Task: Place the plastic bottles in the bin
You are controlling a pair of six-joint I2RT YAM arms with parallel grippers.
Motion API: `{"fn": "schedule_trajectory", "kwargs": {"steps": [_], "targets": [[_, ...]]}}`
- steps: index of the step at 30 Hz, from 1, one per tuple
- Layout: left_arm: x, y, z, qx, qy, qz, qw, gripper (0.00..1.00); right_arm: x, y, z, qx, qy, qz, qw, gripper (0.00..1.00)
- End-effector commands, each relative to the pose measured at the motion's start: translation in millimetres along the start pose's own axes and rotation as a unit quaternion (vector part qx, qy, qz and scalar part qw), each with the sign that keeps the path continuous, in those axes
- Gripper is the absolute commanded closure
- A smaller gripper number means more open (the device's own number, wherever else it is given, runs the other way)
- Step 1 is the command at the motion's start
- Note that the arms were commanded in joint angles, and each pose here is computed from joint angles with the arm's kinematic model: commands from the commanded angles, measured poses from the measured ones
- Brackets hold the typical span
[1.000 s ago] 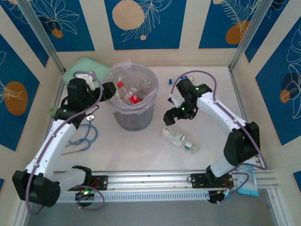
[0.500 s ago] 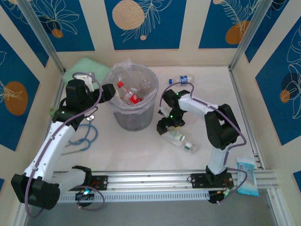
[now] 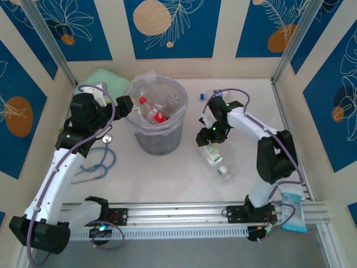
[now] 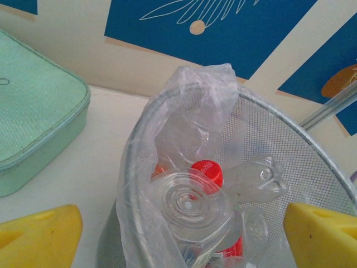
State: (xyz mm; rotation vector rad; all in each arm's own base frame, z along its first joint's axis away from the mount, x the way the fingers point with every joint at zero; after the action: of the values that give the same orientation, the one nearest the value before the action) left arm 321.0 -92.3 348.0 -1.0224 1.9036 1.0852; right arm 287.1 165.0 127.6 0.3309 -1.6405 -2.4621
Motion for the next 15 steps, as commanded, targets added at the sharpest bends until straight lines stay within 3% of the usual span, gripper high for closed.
{"fn": "schedule_trajectory", "kwargs": {"steps": [1, 8, 15], "targets": [[-20, 17, -13, 0.028, -0.007, -0.025, 0.999, 0.07, -15, 48, 12, -0.045, -0.01, -0.079, 0.996, 0.57], [-16, 17, -19, 0.044, -0.005, -0.008, 0.999, 0.06, -40, 133, 13, -0.098, -0.025, -0.24, 0.965, 0.79], [-21, 24, -28, 0.066, -0.001, -0.013, 0.998, 0.07, -54, 246, 57, -0.196, 0.061, -0.446, 0.871, 0.85]]}}
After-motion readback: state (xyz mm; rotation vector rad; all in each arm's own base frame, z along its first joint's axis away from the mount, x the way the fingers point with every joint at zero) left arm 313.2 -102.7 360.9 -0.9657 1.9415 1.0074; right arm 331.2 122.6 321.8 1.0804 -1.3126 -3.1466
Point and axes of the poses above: each hand's point on the last joint's axis, 136 mm out from that joint toward the fingers, its own y axis back along the fingers, its own z axis along the line the jaws close on, x = y × z, the point moved 2 cm from there along y, back along the fingers, and after that the axes turned 3 degrees about -y, right-handed, at the moved point
